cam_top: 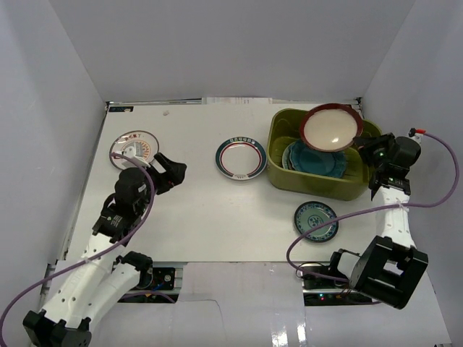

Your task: Place the plates into the plastic bin on the countertop

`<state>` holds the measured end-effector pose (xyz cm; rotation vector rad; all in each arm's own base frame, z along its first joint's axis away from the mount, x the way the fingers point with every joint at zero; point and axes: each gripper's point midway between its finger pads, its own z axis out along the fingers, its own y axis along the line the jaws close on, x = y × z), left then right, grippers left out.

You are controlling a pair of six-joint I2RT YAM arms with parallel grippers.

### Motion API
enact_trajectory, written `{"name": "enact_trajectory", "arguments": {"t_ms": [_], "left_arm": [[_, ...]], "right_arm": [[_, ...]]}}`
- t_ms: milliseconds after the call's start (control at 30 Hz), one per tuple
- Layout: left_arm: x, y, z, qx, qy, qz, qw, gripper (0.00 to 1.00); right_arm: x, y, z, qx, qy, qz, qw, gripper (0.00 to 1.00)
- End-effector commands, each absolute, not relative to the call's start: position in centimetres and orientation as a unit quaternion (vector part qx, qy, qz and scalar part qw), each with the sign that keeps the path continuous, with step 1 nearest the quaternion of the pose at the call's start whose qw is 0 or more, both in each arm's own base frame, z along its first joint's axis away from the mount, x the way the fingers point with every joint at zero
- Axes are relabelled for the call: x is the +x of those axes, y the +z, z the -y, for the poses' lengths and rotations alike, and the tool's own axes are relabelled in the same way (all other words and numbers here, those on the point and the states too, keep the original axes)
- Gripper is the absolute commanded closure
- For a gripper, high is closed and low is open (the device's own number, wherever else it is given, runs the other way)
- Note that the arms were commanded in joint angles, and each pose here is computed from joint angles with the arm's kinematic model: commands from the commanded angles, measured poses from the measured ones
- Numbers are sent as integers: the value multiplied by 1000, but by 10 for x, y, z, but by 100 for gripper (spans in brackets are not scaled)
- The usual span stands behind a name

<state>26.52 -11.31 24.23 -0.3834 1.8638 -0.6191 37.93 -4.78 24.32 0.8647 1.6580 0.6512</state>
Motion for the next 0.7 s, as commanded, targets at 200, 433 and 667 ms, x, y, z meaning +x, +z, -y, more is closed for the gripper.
{"name": "enact_trajectory", "arguments": {"t_ms": [200, 433, 667], "left_arm": [[300, 196, 112, -258, -245, -786, 505, 2], [325, 152, 87, -343, -223, -787, 461, 2], [343, 123, 36, -427, -192, -770, 434, 2]], "right_arm": [[389, 230, 38, 333, 316, -705, 541, 92], [382, 185, 36, 333, 287, -739, 511, 92], [382, 163, 27, 292, 230, -789, 490, 75]]}}
